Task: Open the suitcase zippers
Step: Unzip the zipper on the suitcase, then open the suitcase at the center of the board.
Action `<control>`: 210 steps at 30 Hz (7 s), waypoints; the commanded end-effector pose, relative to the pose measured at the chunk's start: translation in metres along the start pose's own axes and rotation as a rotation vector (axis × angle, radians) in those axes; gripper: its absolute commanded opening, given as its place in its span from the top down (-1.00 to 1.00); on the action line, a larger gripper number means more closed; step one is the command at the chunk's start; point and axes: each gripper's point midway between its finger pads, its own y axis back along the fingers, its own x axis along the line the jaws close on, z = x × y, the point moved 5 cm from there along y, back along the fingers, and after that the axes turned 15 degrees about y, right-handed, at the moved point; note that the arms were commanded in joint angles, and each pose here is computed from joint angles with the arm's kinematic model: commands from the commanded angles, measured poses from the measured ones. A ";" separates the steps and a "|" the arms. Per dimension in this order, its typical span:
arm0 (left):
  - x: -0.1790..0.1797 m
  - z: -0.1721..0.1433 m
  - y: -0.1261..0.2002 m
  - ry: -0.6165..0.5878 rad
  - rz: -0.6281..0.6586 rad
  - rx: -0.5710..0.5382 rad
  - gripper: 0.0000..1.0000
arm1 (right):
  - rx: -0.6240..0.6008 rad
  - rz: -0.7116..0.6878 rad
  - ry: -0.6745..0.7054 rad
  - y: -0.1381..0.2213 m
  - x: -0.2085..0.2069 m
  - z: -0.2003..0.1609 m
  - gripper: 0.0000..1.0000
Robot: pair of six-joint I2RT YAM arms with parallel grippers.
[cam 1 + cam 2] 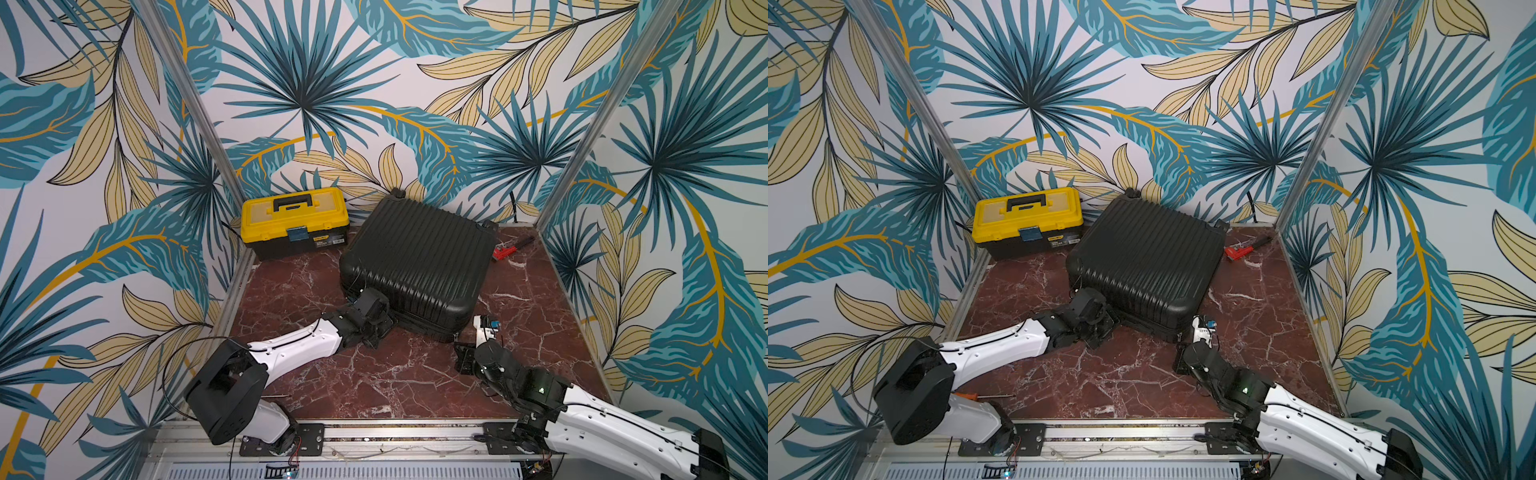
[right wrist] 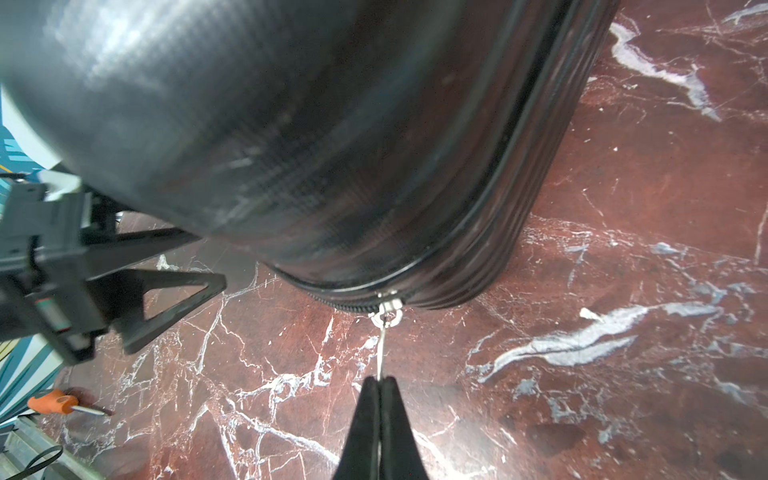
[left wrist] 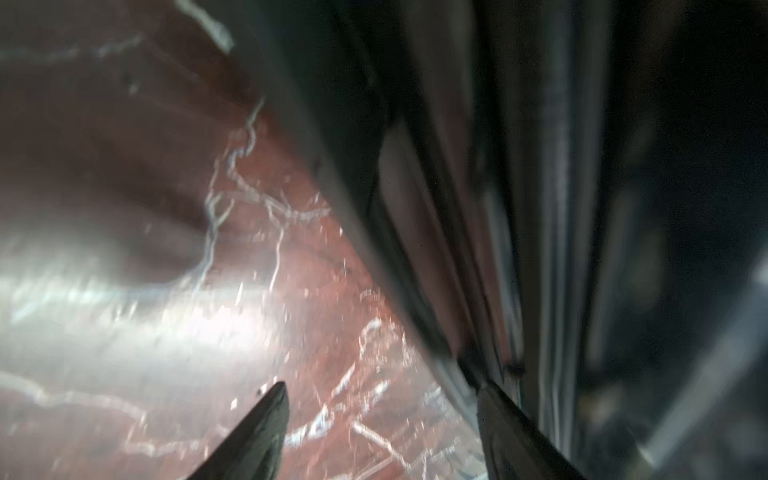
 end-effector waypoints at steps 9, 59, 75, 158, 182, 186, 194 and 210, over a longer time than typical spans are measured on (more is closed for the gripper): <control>0.013 0.026 -0.012 0.048 0.029 -0.089 0.38 | 0.035 -0.093 0.054 -0.001 -0.016 -0.015 1.00; -0.019 0.009 0.017 0.001 -0.044 0.028 -0.06 | 0.050 -0.060 0.175 0.004 -0.019 0.020 1.00; -0.033 0.018 0.005 0.048 -0.108 -0.014 -0.09 | 0.061 0.008 0.117 0.004 -0.017 0.006 1.00; 0.084 0.061 0.036 -0.058 0.248 0.170 1.00 | -0.105 -0.092 0.278 -0.116 -0.184 0.150 0.16; 0.007 -0.025 0.055 -0.425 0.026 0.176 -0.45 | -0.010 -0.561 -0.104 0.038 -0.139 0.166 -0.04; 0.002 -0.027 0.120 -0.652 -0.077 0.134 -0.96 | 0.013 -0.552 -0.137 0.059 -0.129 0.178 -0.16; -0.070 0.032 0.179 -0.648 -0.200 -0.141 -0.99 | 0.106 -0.390 -0.306 0.042 -0.115 0.173 -0.34; -0.196 0.140 0.081 -0.516 -0.300 0.055 -0.99 | 0.147 -0.038 -0.507 -0.045 -0.129 0.216 -0.57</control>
